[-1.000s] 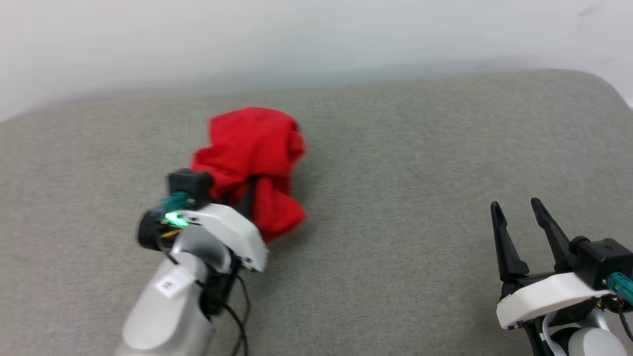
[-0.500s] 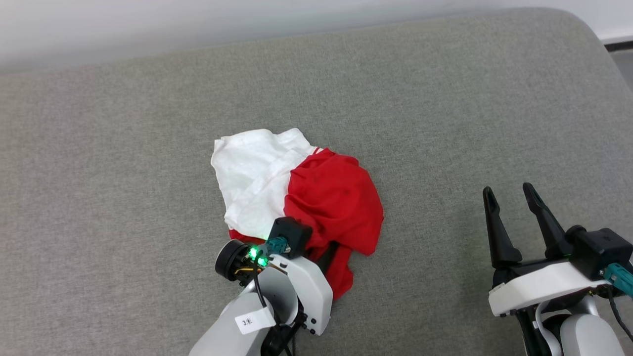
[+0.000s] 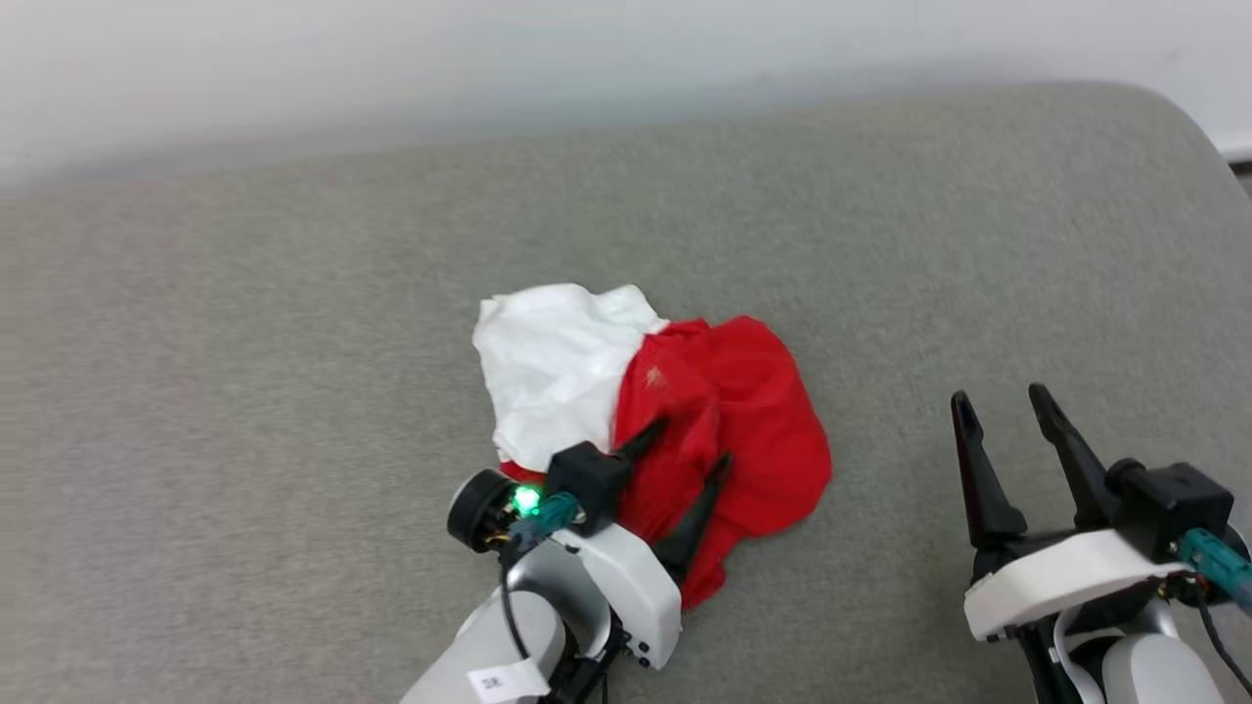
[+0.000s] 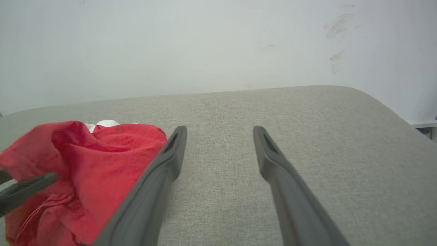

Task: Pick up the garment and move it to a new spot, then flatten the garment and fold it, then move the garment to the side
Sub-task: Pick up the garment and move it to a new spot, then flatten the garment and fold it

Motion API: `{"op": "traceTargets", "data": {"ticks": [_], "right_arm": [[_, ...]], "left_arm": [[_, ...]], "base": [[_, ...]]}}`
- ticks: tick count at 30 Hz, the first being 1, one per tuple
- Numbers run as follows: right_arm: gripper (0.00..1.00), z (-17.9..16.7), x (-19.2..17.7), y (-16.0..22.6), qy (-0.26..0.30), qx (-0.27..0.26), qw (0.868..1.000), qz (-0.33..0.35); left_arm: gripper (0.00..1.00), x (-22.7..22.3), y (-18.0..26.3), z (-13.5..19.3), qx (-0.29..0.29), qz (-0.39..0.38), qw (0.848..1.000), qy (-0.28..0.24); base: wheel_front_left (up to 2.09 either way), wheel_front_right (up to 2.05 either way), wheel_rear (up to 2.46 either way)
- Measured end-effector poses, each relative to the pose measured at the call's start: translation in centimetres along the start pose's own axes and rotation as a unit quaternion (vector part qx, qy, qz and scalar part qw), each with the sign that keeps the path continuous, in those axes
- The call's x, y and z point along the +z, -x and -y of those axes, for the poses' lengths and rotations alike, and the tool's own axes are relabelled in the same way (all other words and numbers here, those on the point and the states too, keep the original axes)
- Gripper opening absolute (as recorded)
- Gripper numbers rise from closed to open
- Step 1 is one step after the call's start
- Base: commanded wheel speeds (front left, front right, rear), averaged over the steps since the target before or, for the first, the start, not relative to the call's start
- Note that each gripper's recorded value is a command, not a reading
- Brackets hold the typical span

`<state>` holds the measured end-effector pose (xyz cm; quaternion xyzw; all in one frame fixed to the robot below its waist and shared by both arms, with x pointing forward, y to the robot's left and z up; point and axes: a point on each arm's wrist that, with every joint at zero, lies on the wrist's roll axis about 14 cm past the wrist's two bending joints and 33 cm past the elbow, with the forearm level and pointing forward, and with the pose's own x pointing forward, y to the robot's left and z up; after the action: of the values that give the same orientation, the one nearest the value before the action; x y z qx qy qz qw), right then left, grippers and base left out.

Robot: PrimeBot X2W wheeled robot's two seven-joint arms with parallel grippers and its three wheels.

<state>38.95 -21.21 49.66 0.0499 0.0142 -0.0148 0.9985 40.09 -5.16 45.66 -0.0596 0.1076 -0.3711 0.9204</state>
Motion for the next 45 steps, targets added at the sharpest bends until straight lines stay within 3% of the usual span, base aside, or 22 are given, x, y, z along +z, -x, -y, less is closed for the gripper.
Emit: {"op": "traceTargets", "data": {"ticks": [9,22,31,45], "right_arm": [[1.00,-2.6,1.2,0.4,0.000,0.038,0.999,0.009],[1.00,-5.0,1.1,2.1,0.009,0.075,0.997,-0.007],[1.00,-5.5,1.5,3.2,0.017,0.083,0.996,-0.010],[1.00,-5.2,2.0,3.0,0.024,0.078,0.997,-0.012]], "left_arm": [[1.00,5.5,4.5,-4.7,0.119,0.116,0.986,-0.007],[1.00,6.1,13.9,-12.6,0.297,0.145,0.943,-0.031],[1.00,5.9,16.9,-13.1,0.322,0.150,0.934,-0.039],[1.00,6.2,17.7,-13.3,0.332,0.160,0.929,-0.036]], "base": [[0.00,0.00,0.00],[0.00,0.00,0.00],[0.00,0.00,0.00],[0.00,0.00,0.00]]}}
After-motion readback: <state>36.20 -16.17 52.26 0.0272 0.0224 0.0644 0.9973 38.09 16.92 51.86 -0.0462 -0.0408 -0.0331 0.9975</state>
